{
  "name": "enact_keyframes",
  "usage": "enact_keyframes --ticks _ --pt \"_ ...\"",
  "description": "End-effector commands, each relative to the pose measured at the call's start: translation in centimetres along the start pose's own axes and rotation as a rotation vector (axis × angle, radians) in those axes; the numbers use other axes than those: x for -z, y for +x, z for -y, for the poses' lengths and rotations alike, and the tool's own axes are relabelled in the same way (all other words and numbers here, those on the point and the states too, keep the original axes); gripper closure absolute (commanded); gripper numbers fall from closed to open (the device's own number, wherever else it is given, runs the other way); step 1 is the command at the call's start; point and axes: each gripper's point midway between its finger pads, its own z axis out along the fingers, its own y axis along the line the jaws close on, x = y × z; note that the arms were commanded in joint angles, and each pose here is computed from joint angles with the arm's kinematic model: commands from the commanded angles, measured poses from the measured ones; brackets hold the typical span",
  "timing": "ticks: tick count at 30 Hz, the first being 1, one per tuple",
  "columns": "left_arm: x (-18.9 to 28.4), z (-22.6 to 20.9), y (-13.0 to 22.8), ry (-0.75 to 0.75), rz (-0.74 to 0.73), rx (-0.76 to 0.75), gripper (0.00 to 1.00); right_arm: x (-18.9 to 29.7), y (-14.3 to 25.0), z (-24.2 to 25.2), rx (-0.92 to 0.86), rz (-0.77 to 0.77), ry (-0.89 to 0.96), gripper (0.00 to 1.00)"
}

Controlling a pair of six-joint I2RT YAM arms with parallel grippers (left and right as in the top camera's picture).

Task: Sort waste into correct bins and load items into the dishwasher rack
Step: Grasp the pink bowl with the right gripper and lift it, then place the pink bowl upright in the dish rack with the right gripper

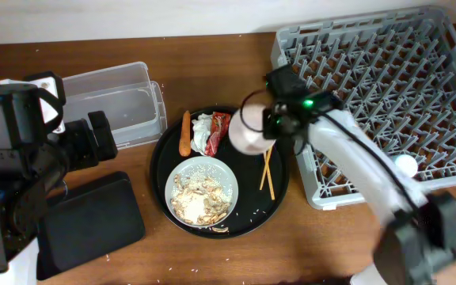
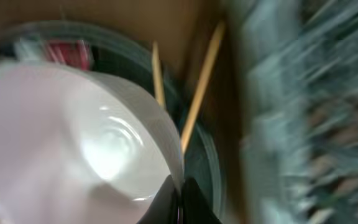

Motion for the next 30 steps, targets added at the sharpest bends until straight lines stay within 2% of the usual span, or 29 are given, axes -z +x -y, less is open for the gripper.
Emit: enact_keyframes --ticks 1,3,5,8,9,11,15,19,25,30 --pt "0.0 -0.4 -0.1 -0.018 0.003 0.013 0.01 10.0 -5.6 7.4 -0.084 0.390 0.358 0.96" --pt "0.0 -0.4 -0.1 -0.018 0.004 0.013 0.01 14.1 -6.6 11.7 -0.130 0.527 0.634 0.96" --pt "0.0 -0.4 -0.1 -0.018 0.003 0.013 0.01 15.0 -6.8 13.7 -0.142 0.556 0.792 0.96" --pt "0.0 -0.4 -0.1 -0.018 0.004 0.013 0.01 12.5 -7.1 16.8 -0.141 0.496 0.968 0.96" --pt "0.0 -0.4 -0.1 -0.018 0.004 0.013 0.01 11.8 -7.1 18.8 -0.133 0.466 1.098 0.96" --pt "0.0 -0.4 -0.1 -0.018 0.003 0.013 0.01 9.4 -6.8 21.9 -0.132 0.388 1.214 0.96" --pt "0.0 -0.4 -0.1 -0.018 0.004 0.013 0.01 4.9 -5.3 25.4 -0.146 0.237 1.218 0.96" --pt "0.0 -0.4 -0.1 -0.018 0.003 0.013 0.01 3.6 -5.0 26.6 -0.178 0.207 1.198 0.96" --pt "0.0 -0.4 -0.1 -0.018 0.004 0.013 0.01 -0.5 -3.5 26.4 -0.073 0.069 1.176 0.96" --pt "0.0 -0.4 -0.1 -0.018 0.004 0.013 0.01 -0.7 -4.0 23.9 0.015 0.081 1.172 0.96"
